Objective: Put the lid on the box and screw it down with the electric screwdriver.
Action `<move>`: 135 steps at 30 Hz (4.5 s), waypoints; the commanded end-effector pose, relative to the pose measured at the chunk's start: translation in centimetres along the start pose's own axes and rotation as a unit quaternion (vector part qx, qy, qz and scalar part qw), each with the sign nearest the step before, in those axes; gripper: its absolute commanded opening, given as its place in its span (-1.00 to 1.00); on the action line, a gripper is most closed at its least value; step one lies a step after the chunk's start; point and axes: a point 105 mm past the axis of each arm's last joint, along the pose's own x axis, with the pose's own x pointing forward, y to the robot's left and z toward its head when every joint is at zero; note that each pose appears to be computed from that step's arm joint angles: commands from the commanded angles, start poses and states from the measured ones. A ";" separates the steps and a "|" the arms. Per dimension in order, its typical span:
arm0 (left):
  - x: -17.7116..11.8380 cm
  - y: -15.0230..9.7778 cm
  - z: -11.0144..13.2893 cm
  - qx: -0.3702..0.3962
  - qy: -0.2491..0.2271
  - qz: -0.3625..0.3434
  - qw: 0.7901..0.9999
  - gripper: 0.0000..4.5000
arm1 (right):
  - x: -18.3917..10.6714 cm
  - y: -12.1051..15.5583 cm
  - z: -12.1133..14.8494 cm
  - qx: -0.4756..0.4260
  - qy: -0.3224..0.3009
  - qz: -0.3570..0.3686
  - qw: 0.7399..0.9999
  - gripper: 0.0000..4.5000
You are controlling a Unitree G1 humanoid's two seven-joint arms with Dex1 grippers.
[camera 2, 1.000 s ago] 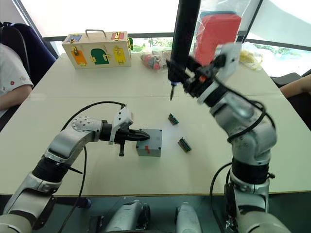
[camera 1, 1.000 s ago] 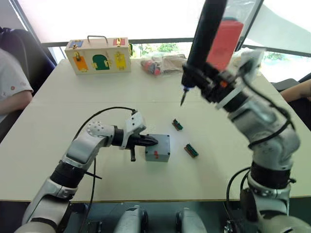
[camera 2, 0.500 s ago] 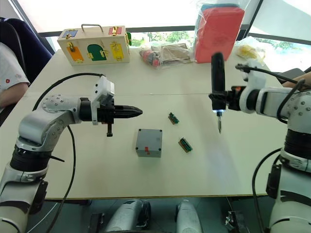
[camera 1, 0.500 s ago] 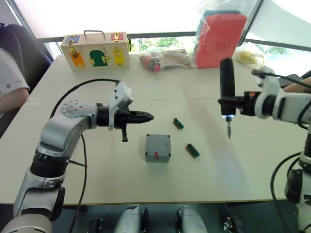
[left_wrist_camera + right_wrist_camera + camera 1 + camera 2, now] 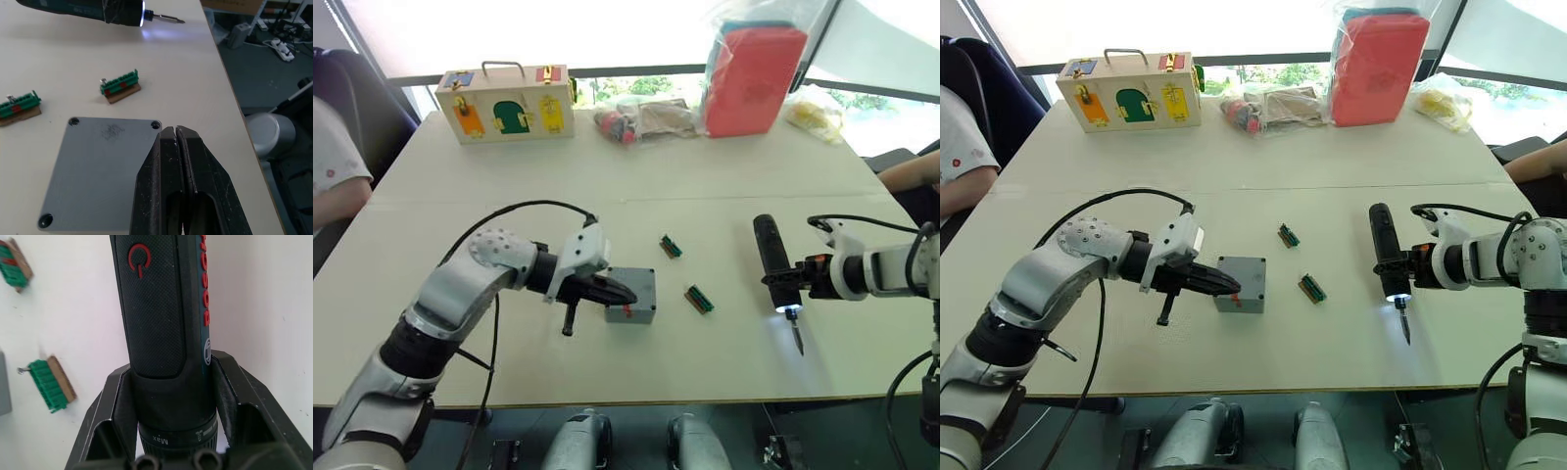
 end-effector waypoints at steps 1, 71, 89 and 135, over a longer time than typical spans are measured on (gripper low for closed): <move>-0.1 -0.2 0.4 0.023 0.004 0.000 1.000 -1.00 | -0.8 -0.5 0.5 0.000 -0.007 -0.012 1.000 -0.25; -3.1 2.3 -7.5 -0.113 0.073 0.129 0.982 -1.00 | 3.6 13.9 -2.6 -0.503 -0.127 0.193 0.833 0.90; -0.4 2.6 -8.5 -0.129 0.036 0.182 0.974 -1.00 | 4.5 17.0 -4.0 -0.586 -0.081 0.315 0.742 0.90; -4.8 2.6 0.6 -0.064 -0.027 0.117 0.991 -1.00 | 2.5 11.3 -2.9 -0.328 -0.250 0.138 0.900 0.50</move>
